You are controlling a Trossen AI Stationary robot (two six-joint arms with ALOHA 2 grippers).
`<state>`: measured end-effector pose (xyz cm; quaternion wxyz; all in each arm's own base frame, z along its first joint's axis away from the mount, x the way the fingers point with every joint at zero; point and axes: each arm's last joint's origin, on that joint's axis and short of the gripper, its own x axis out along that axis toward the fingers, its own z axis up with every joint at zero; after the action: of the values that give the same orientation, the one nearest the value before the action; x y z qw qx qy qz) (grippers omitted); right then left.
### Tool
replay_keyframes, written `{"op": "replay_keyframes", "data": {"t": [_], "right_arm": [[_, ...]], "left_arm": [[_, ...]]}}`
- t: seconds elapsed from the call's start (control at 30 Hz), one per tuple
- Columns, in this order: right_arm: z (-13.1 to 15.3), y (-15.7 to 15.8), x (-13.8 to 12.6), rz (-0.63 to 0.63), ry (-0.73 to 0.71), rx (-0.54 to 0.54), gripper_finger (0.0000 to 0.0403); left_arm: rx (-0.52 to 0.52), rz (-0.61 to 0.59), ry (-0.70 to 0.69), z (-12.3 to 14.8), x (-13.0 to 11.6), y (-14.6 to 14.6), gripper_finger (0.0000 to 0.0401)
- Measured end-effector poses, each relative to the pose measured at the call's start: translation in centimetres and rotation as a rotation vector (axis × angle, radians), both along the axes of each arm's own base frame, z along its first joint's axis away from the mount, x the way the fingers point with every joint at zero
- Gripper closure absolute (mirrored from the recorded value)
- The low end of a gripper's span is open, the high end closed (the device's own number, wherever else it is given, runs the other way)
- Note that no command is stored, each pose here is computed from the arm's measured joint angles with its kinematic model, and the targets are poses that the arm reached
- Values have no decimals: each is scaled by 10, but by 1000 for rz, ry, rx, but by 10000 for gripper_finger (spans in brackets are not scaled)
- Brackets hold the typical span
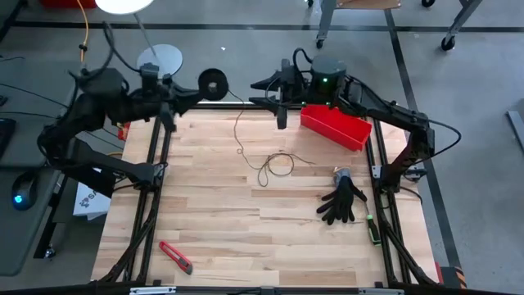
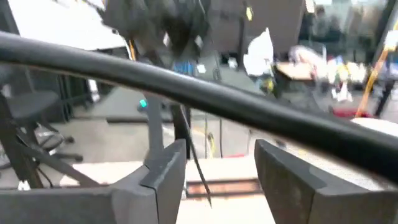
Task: Coil cords
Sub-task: Coil the black wire on the spool
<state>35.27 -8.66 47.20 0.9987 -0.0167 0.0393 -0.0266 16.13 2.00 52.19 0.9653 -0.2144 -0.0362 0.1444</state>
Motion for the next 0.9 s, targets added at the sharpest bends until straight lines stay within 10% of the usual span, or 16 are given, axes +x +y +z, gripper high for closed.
{"op": "replay_keyframes", "data": {"t": [0.9], "right_arm": [[-23,4,40,-124,-62,-78,261]], "left_arm": [[-32,70,-123,11,-14,9,401]]}}
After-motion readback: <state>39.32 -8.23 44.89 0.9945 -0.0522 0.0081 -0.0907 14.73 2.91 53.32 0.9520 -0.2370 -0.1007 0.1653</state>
